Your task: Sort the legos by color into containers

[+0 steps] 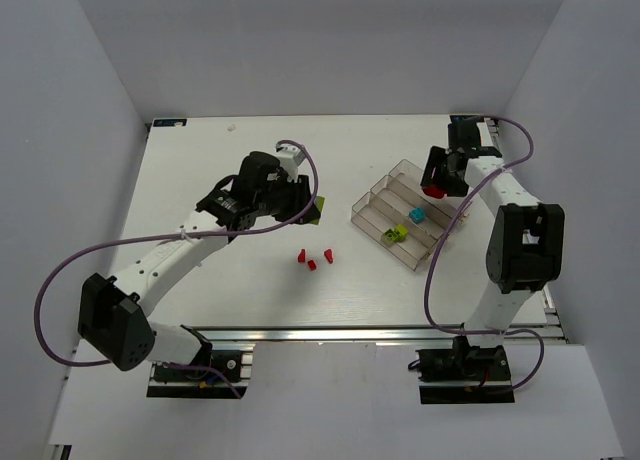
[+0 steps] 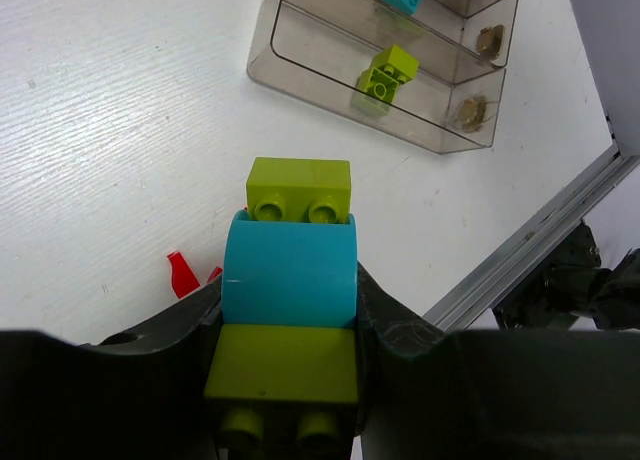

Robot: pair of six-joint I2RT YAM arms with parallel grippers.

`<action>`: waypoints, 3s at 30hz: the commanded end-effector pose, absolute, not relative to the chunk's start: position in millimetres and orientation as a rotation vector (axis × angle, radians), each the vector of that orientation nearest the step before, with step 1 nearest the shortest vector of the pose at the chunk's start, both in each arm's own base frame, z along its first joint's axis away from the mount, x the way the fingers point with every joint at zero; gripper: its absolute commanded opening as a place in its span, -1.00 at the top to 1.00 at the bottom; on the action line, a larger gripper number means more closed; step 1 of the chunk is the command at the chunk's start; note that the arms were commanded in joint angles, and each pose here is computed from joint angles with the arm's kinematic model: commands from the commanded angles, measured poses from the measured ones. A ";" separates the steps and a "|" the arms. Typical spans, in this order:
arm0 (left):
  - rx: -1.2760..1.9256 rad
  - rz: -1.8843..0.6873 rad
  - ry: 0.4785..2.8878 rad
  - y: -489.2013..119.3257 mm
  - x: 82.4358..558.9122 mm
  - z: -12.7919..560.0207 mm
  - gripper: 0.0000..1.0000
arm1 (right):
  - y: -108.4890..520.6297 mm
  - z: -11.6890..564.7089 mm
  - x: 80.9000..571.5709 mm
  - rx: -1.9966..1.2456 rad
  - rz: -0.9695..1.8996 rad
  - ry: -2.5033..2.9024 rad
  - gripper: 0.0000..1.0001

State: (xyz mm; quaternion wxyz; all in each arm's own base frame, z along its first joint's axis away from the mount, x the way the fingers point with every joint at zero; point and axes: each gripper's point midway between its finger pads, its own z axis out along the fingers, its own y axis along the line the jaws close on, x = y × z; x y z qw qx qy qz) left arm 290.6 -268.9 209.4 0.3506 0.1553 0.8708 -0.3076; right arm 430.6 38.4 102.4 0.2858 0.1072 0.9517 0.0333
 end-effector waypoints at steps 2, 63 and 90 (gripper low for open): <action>0.396 -0.808 2.153 -264.2 291.4 238.0 1.00 | 34.3 117.1 442.8 0.340 0.122 2.510 0.67; 0.936 -1.535 1.557 -357.2 234.1 289.0 1.00 | 217.2 309.4 258.1 -0.717 1.537 1.573 -0.70; 0.905 -1.664 1.543 -369.2 237.6 297.9 1.00 | 238.8 303.9 255.3 -0.848 1.504 1.521 -0.58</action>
